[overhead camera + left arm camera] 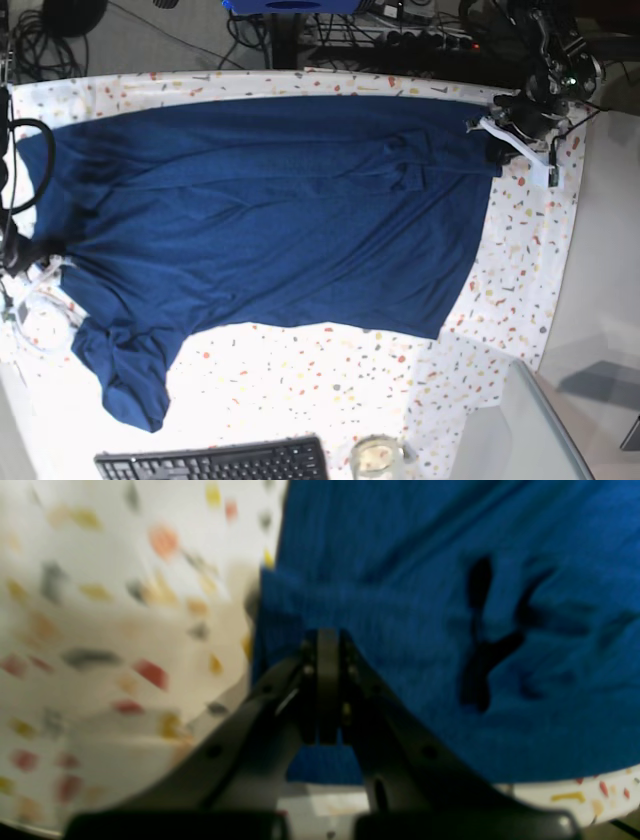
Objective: Layout the t-shirt on the table in an organized manner, then fold the t-shirt properly
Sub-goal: 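Grasp the folded edge with the left gripper and the side with the right, then slide the left gripper along the folded edge toward the shirt's hem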
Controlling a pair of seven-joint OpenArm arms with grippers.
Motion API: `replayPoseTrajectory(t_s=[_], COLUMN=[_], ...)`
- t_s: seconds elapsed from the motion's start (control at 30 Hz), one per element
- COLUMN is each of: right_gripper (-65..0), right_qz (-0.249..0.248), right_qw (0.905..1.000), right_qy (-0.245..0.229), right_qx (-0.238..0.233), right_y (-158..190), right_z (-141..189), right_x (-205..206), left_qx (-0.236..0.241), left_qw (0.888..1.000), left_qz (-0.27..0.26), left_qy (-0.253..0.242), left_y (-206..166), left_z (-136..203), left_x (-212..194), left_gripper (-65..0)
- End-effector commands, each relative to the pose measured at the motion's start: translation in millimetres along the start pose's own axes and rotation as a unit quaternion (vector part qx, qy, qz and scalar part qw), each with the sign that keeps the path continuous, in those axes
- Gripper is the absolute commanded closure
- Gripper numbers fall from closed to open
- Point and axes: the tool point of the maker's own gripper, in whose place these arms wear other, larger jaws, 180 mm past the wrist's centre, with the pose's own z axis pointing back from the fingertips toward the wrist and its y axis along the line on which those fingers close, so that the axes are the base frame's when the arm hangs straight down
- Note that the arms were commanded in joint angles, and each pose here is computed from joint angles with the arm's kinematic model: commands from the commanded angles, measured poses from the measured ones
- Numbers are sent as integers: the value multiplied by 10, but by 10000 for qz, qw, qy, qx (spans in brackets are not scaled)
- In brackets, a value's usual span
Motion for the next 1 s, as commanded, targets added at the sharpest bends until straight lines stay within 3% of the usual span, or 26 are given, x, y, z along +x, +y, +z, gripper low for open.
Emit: replayPoseTrajectory(t_s=[0.0,0.1,0.2,0.37,0.4,0.5,0.77,0.97], right_gripper=[-395,-387,-320,-30,0,-38,-14,-14], right_qz=[-97,-279,-354,-468,-483,-565,-819,-817], right_qw=[9994,9977,9969,9976,9977,9980,9965,9959], right_qy=[-304,-601,-704,-511,-470,-258,171,374], right_qx=[-137,-157,-85,67,82,82,-64,-100], right_y=[-158,-211,-127,56,74,74,-75,-100], right_z=[104,242,313,249,237,174,125,142], right_x=[177,181,60,-239,-280,-446,-863,-1087], left_qx=[-13,7,4,-153,-157,-232,-249,41], left_qw=[9996,9988,9988,9993,9993,9989,9979,9997], left_qz=[-103,-232,-213,49,108,243,559,75], left_qy=[-264,-440,-445,-352,-316,-336,-203,233], left_y=[2,-28,-29,-104,-106,-130,-79,6], left_z=[72,138,112,-66,-91,-185,-288,-284], left_x=[154,284,295,231,196,184,-91,-288], left_gripper=[0,0,0,0,0,0,0,0])
